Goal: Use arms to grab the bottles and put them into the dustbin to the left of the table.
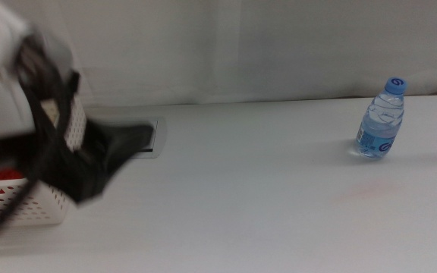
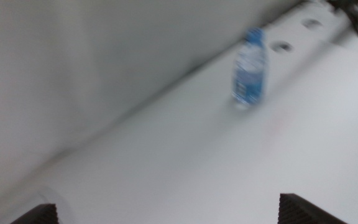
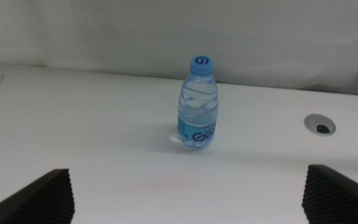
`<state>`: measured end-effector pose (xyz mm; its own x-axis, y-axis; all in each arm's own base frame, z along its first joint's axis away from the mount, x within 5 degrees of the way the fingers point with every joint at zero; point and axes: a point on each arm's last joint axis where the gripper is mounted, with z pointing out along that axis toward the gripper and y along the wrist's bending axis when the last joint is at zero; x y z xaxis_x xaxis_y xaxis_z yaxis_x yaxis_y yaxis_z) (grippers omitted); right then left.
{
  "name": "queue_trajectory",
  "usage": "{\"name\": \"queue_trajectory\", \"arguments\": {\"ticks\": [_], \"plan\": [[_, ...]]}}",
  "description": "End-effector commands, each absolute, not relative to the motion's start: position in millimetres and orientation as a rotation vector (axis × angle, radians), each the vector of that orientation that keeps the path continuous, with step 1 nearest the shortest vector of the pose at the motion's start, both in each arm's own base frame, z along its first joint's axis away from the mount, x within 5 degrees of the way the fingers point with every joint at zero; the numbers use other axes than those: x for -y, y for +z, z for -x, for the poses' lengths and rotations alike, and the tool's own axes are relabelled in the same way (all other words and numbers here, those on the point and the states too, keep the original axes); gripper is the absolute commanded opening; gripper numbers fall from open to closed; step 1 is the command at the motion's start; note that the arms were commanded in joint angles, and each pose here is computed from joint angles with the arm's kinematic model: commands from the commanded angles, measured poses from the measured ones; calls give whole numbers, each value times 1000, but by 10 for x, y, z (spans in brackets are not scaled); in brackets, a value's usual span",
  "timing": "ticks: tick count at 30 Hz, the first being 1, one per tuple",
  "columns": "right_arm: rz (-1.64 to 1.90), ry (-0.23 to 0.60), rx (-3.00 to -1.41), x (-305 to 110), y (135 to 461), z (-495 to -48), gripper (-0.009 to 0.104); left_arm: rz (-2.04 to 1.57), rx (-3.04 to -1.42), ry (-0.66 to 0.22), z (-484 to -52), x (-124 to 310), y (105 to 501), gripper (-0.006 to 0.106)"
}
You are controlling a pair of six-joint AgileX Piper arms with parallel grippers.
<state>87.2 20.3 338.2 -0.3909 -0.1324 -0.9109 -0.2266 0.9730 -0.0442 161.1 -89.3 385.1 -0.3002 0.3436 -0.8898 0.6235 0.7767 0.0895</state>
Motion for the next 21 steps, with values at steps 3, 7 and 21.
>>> {"name": "queue_trajectory", "arguments": {"ticks": [3,7,21], "plan": [[238,96,-2035,-210,3200,-902,103,-795,-1936,-372,-1471,939,3648,93],[143,77,-2076,-224,2851,-1026,103,-791,-1951,-382,-1470,941,3610,93],[-12,-72,-2012,-329,2097,-1576,103,-780,-1939,-384,-1477,943,3622,93]]}}
